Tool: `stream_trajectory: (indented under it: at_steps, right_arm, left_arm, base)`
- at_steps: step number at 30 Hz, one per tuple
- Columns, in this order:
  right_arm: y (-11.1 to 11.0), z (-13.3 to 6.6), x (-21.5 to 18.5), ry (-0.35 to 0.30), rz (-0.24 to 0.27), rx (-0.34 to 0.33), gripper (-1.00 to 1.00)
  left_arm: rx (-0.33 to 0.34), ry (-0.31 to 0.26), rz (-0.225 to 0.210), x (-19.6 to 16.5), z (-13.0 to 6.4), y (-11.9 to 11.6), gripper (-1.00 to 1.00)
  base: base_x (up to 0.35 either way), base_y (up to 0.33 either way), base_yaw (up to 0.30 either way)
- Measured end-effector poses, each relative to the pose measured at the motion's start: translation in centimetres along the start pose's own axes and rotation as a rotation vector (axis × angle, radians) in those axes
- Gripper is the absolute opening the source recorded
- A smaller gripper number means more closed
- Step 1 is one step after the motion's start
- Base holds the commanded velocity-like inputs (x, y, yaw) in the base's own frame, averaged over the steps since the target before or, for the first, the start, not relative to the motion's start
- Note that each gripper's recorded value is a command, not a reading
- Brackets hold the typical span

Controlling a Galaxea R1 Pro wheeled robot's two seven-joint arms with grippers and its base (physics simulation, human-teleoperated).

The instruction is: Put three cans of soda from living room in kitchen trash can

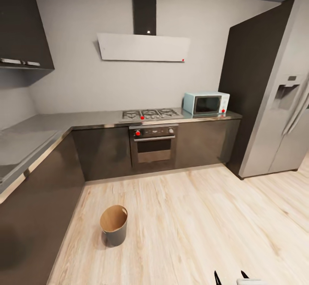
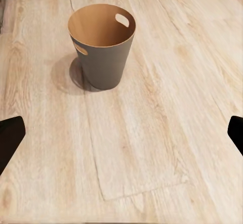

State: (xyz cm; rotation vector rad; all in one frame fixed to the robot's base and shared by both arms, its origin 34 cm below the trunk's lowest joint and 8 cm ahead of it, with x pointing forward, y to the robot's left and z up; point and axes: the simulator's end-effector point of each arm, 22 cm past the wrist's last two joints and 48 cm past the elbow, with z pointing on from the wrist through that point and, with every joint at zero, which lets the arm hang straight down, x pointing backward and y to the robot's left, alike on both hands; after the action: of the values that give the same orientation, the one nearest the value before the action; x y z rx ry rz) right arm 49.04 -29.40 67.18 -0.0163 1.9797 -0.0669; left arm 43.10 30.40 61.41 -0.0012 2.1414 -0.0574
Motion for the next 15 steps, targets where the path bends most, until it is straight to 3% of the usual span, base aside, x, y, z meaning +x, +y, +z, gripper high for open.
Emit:
stream_trajectory:
  at_steps: [7,15]
  right_arm:
    - [0.1,0.0,0.01,0.0,-0.001,-0.002,1.0]
    - [0.38,-0.1,0.62,0.013,-0.001,-0.008,1.0]
  left_arm:
    - [-0.001,0.0,-0.002,0.0,0.02,0.01,1.0]
    - [-0.006,-0.003,-0.004,-0.64,0.65,-0.04,1.0]
  base:
    - [0.0,-0.014,0.257]
    - [0.0,-0.261,0.257]
